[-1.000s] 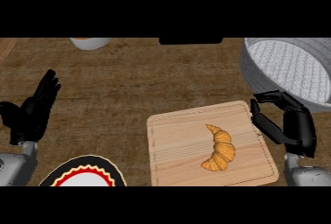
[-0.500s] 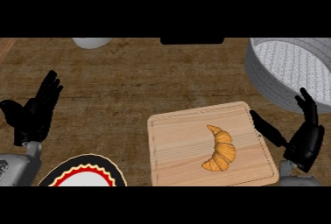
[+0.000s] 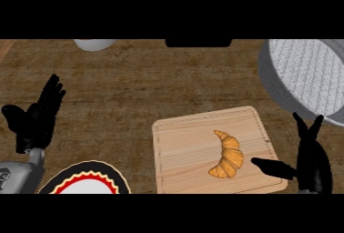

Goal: Pick the croissant from the cutting board and place it in the basket

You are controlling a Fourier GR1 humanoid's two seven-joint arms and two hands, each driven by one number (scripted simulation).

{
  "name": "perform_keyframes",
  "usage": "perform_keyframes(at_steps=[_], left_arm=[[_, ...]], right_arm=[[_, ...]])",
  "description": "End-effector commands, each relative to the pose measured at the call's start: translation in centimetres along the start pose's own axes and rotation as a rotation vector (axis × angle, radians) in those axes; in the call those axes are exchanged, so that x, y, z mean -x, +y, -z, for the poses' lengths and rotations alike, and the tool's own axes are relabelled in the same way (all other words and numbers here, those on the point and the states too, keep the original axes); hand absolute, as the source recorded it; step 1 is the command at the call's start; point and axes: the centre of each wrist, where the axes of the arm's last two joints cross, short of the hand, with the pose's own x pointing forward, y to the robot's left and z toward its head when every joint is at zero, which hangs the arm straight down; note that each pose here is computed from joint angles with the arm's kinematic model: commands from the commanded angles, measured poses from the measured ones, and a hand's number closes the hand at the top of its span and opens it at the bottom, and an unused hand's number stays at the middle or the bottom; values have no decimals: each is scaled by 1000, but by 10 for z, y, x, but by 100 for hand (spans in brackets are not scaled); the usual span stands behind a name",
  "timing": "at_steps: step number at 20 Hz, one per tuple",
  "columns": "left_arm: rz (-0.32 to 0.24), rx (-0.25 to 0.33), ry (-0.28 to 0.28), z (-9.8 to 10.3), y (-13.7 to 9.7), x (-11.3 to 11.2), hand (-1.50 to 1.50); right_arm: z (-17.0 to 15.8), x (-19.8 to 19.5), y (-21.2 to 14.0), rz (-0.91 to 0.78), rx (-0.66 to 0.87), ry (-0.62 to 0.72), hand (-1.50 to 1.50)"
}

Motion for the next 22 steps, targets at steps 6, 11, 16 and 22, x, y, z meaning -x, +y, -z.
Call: perform_keyframes(at_steps=[6, 11, 16, 22], left_arm=[[-16, 21, -5, 1, -13, -10, 0], [3, 15, -14, -4, -1, -7, 0], [-18, 10, -16, 9, 2, 0, 0], [-17, 24, 0, 9, -8, -5, 0]], right_arm=[[-59, -68, -66, -130, -209, 185, -150], [-90, -89, -92, -28, -151, 205, -150], [-87, -92, -72, 8, -132, 170, -150], [-103, -95, -24, 22, -166, 149, -150]])
